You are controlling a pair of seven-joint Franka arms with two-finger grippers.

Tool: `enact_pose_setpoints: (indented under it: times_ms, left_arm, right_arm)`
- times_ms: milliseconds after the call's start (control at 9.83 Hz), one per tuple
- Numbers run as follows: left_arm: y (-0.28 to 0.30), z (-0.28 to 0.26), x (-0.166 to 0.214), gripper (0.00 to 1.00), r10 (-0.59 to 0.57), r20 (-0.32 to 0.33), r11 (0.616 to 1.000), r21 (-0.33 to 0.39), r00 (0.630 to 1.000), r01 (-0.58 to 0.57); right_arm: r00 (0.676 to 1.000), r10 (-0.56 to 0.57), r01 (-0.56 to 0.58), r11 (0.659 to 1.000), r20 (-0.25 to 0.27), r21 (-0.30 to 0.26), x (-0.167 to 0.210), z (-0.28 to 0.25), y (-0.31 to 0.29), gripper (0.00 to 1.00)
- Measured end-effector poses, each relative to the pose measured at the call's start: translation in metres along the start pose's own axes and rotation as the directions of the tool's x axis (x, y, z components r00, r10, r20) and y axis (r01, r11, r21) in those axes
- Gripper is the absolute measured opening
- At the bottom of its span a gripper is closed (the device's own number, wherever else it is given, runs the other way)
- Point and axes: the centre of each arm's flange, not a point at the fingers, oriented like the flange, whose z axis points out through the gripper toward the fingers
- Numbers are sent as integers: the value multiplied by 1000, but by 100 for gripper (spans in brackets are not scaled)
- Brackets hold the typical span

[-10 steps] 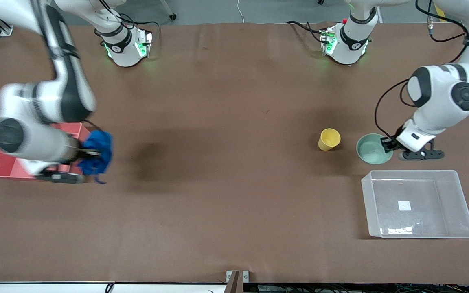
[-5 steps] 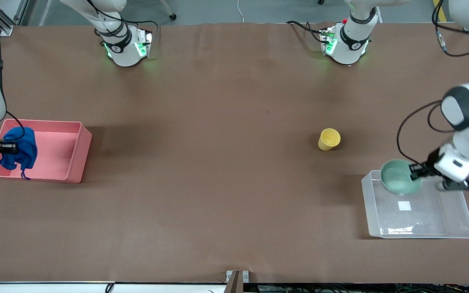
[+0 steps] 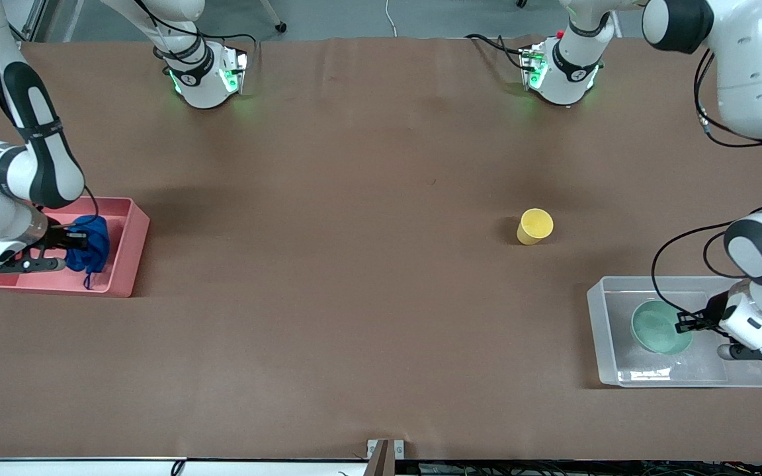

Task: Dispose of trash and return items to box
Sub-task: 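Carry the cloth into the pink bin while the left gripper carries the bowl, then release the cloth and bowl, opening both grippers inside the bins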

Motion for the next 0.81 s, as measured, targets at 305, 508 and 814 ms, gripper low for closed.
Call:
enact_pose_setpoints:
  times_ms: [305, 508, 814]
  left_arm:
    - [-19, 33, -6, 8, -45, 0, 999, -5, 999, 45]
    - [-20, 29, -4, 30, -49, -9, 999, -8, 999, 48]
    - [1, -45, 10, 73, -22, -101, 1000, -17, 995, 20]
  right_arm:
    - [1000, -6, 6, 1000, -14, -2, 5, -7, -4, 78]
    - [998, 35, -36, 999, -57, -17, 20, -71, -8, 100]
    - [978, 202, -203, 979, -52, -18, 38, -257, -86, 100]
